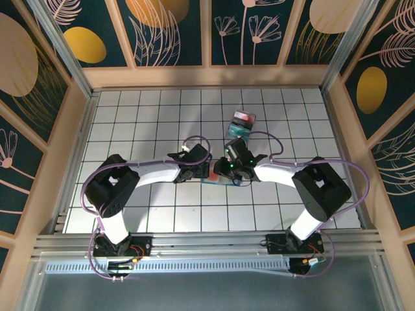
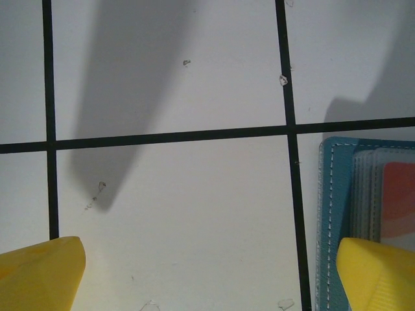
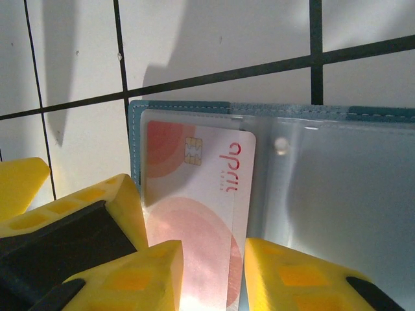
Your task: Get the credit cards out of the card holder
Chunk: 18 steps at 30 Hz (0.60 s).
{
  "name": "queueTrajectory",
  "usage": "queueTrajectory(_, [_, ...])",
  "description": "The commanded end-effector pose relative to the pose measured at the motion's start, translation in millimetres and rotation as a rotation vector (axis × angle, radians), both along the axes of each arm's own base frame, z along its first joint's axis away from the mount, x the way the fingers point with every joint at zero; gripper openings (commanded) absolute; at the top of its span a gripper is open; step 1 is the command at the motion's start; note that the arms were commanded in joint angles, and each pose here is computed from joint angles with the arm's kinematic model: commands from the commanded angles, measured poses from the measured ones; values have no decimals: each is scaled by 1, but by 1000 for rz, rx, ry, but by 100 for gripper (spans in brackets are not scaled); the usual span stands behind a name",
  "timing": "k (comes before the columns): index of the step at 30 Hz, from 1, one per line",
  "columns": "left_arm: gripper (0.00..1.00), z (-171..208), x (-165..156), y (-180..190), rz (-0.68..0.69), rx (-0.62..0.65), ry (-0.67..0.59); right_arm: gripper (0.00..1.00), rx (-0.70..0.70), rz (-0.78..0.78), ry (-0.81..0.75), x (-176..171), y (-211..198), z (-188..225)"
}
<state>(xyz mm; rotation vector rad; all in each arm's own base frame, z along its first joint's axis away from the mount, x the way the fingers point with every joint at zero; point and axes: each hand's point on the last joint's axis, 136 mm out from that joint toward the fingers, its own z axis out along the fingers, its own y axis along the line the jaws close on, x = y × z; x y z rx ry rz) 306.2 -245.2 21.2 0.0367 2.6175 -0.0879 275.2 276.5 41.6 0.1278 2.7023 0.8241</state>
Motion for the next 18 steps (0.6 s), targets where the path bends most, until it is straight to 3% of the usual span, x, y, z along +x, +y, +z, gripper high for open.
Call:
queueTrajectory(1, [99,-12,-3,2,-2,8,27,29,-2,-18,-3,4,0,0])
queueTrajectory(18, [99,-23,-11,11,0,42,59,28,1,-44,29,3,-6,-11])
